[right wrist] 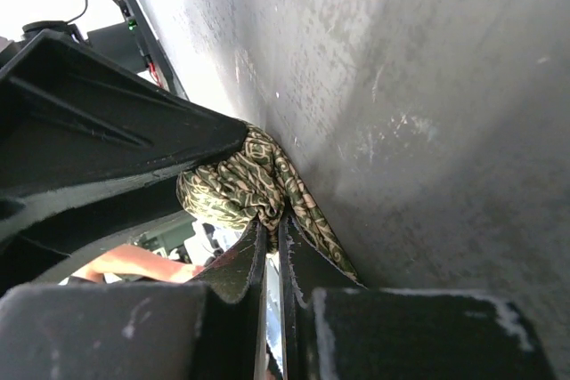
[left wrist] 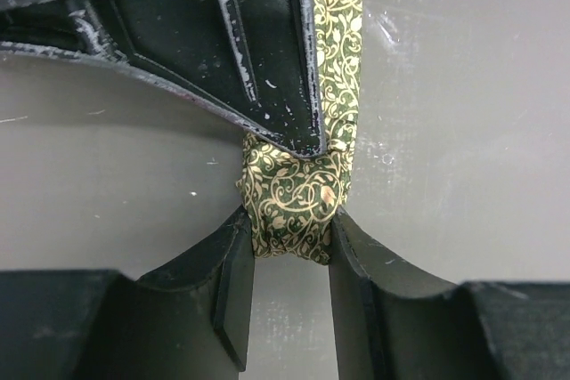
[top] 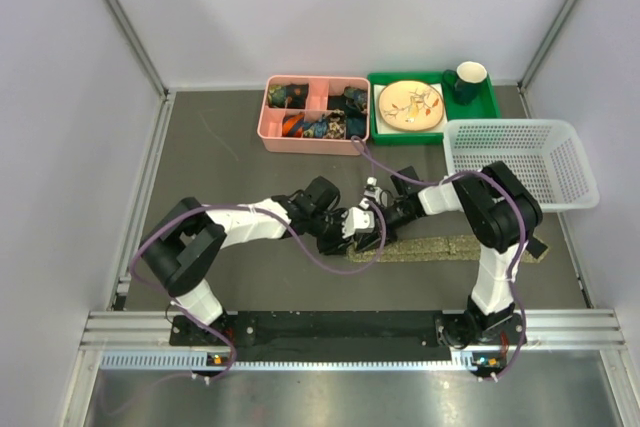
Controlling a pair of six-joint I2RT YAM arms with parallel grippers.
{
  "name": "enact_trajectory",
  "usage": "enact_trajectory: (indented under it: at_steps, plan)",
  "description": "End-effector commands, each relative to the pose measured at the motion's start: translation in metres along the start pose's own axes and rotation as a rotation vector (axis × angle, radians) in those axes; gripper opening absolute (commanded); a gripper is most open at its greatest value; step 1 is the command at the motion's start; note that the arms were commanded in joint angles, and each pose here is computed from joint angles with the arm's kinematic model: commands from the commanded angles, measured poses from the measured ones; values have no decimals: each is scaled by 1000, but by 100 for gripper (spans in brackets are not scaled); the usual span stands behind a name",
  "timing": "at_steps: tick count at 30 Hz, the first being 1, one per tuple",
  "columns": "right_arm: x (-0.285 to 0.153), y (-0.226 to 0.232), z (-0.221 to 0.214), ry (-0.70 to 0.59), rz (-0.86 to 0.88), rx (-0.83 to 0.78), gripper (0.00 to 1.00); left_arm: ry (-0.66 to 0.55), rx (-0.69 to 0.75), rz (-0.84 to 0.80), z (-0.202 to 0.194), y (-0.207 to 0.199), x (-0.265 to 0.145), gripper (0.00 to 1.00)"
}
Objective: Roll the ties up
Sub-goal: Roll the tie at the center of the board.
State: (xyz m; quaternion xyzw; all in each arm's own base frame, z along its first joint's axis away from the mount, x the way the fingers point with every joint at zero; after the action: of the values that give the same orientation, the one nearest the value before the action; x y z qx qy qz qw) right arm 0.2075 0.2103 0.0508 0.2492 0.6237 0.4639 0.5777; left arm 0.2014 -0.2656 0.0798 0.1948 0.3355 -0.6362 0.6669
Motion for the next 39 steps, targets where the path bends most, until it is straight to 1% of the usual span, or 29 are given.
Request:
enact_trajectory:
  at_steps: [1,2,3,4,6,7,8,10,11,13,14,16,17,18,20,21,24,29,32,35,36,37,38,39]
  plan:
    - [8,-22,-7,-16,-156,-62,2,65,62,40,5,-3,-3,18]
    - [8,-23,-8,-12,-160,-54,0,61,63,32,3,-5,-3,21]
    - [8,-25,-8,-10,-165,-47,0,46,68,25,5,-7,-5,27]
    - [10,-28,-9,-3,-174,-37,0,8,87,30,10,-8,-8,39]
    - [11,-31,-10,3,-192,-28,0,-7,93,12,7,-13,-8,43]
    - [11,-33,-11,7,-201,-27,0,-22,92,22,7,-11,-7,48]
    - [11,-34,-11,12,-210,-23,0,-29,59,28,5,-8,-8,53]
    - [10,-36,-13,24,-221,-24,0,-75,5,-18,1,-6,-8,55]
    - [9,-36,-14,28,-225,-26,0,-127,-34,-18,-4,1,-10,57]
    - [9,-37,-15,32,-239,-32,0,-239,-7,-67,0,0,-13,62]
    - [8,-37,-16,34,-243,-32,0,-322,24,-48,1,2,-13,67]
    - [9,-41,-18,46,-254,-15,0,-390,46,-54,0,0,-11,70]
    - [9,-41,-17,47,-259,-12,0,-411,31,-67,-2,-2,-8,70]
    - [10,-44,-18,55,-270,0,0,-443,46,-70,3,-2,-7,70]
    - [10,-45,-19,64,-280,9,0,-454,15,-107,-4,-6,-2,70]
    - [10,-45,-19,65,-282,10,0,-480,41,-112,-2,-7,-2,70]
    - [10,-47,-20,75,-296,28,0,-468,30,-136,-11,-12,5,70]
    - [13,-54,-22,99,-319,65,0,-435,39,-116,-33,-12,24,61]
    - [13,-56,-24,105,-322,72,0,-412,63,-109,-41,-14,32,54]
    - [14,-56,-23,106,-320,77,0,-398,37,-106,-37,-11,33,40]
    - [14,-56,-24,109,-315,76,0,-370,36,-101,-36,-9,34,30]
    - [14,-55,-23,107,-312,73,0,-369,47,-85,-31,-7,32,27]
    - [14,-54,-22,105,-306,68,0,-345,40,-43,-29,-3,31,26]
    - [14,-54,-22,102,-307,64,0,-263,27,-52,-33,-4,33,24]
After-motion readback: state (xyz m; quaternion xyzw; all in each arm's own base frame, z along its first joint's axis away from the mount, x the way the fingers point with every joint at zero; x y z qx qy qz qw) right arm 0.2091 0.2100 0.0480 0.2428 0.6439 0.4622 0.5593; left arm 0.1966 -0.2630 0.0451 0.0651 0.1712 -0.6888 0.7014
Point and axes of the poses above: each gripper's point midway between its finger pads, its own x axis out along the fingers, its own y axis along the line the jaws close on, z = x × y, the point moved 7 cm from there along -x, back along the fingers, and after that the axes turned 7 degrees about -x, right-handed, at the moved point
